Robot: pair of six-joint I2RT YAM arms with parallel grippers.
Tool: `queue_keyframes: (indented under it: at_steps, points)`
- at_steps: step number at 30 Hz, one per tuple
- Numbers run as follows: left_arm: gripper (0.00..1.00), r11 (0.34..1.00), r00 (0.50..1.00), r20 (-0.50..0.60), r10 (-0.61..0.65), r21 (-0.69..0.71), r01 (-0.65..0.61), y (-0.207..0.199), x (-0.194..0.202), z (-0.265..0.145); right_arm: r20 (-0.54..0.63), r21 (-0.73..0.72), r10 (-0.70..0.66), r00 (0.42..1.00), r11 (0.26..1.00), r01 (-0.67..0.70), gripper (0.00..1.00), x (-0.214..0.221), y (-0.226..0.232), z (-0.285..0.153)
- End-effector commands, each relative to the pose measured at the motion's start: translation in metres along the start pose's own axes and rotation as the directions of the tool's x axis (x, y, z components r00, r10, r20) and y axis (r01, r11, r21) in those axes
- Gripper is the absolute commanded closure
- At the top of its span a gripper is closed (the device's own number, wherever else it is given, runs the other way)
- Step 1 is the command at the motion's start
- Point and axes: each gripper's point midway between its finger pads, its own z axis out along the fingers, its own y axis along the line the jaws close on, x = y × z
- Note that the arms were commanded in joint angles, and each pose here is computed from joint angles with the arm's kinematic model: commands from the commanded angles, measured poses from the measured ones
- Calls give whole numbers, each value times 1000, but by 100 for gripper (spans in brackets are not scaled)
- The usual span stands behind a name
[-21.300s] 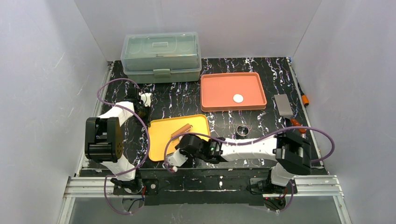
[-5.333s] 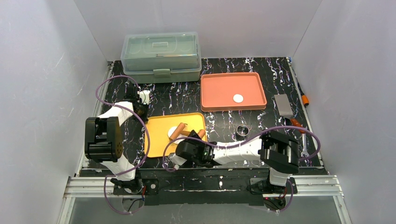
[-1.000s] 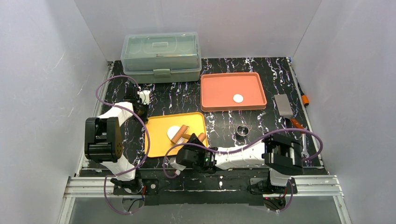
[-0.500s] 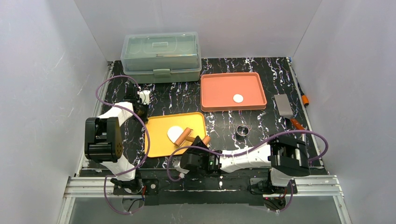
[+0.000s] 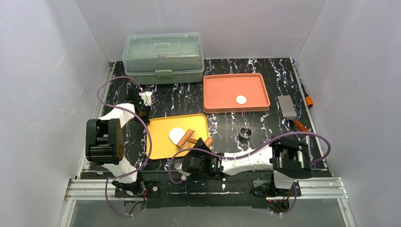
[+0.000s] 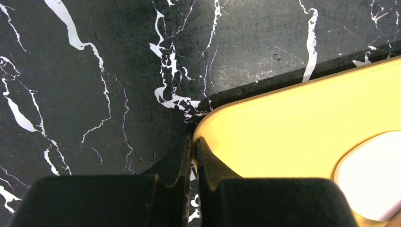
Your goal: Roll out the dumpling wrappers from the dough
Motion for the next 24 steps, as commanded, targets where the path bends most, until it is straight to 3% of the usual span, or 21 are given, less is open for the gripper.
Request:
queue_keyframes:
  at_steps: [1, 14, 24]
  points:
    - [100, 1000, 997, -80, 12, 24, -10, -6, 24, 6, 84, -305, -186, 979, 930, 203, 99, 8, 92, -10]
    - [100, 1000, 996, -83, 12, 20, -11, -5, 25, 5, 94, -203, -192, 977, 957, 208, 99, -18, 51, 25]
    - [100, 1000, 997, -78, 15, 19, -14, -5, 24, 5, 61, -290, -201, 978, 934, 210, 99, 7, 89, -2]
